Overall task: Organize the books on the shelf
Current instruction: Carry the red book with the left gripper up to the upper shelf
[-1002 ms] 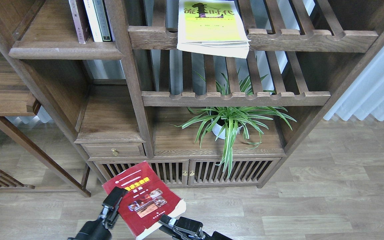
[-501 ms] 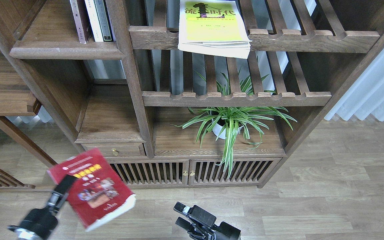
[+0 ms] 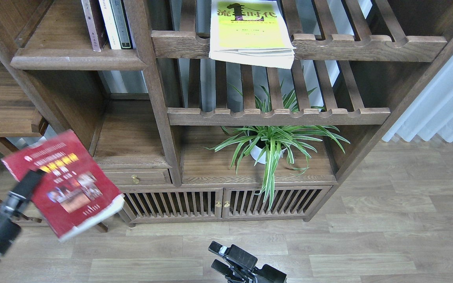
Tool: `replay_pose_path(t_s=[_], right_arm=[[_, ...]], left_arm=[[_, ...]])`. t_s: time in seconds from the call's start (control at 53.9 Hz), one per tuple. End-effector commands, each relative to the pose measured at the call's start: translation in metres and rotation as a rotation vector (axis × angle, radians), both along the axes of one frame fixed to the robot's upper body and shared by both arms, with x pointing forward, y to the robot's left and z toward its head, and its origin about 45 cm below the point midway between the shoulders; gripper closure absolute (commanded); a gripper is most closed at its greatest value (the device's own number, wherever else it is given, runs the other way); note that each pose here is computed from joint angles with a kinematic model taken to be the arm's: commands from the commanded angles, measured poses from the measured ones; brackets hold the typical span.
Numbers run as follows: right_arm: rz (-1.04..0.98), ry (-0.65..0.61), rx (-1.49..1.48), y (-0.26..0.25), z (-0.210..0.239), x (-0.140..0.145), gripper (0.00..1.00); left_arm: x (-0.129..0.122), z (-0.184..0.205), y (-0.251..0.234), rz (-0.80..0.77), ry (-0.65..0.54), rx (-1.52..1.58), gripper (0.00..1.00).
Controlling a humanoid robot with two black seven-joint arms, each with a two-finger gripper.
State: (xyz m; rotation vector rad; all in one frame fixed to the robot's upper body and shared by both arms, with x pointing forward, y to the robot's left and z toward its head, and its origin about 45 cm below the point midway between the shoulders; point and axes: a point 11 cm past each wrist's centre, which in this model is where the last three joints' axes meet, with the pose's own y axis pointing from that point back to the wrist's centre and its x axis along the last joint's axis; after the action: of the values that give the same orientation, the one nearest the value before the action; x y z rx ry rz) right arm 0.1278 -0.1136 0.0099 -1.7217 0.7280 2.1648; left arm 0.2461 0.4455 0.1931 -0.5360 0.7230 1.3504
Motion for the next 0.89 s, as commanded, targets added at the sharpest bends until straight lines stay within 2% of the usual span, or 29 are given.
replay_pose_path(t_s=[0.0, 0.167, 0.631, 0.872], right_arm=[[0.001, 0.000, -0.007, -0.001, -0.002, 0.002, 0.01], [0.006, 0.002, -0.013, -0.002, -0.003, 0.002, 0.01], [0.004, 0.006, -0.017, -0.003, -0.005, 0.002, 0.01], [0.002, 0.011, -0.018, -0.003, -0.006, 0.000, 0.01]], left_arm=[[0.011, 0.039, 0.027, 0.028, -0.075, 0.078, 0.97], [0.032, 0.080, 0.036, 0.028, -0.172, 0.125, 0.96], [0.084, 0.144, 0.002, -0.080, -0.357, 0.131, 0.96], [0.100, 0.177, -0.006, -0.104, -0.447, 0.201, 0.96]])
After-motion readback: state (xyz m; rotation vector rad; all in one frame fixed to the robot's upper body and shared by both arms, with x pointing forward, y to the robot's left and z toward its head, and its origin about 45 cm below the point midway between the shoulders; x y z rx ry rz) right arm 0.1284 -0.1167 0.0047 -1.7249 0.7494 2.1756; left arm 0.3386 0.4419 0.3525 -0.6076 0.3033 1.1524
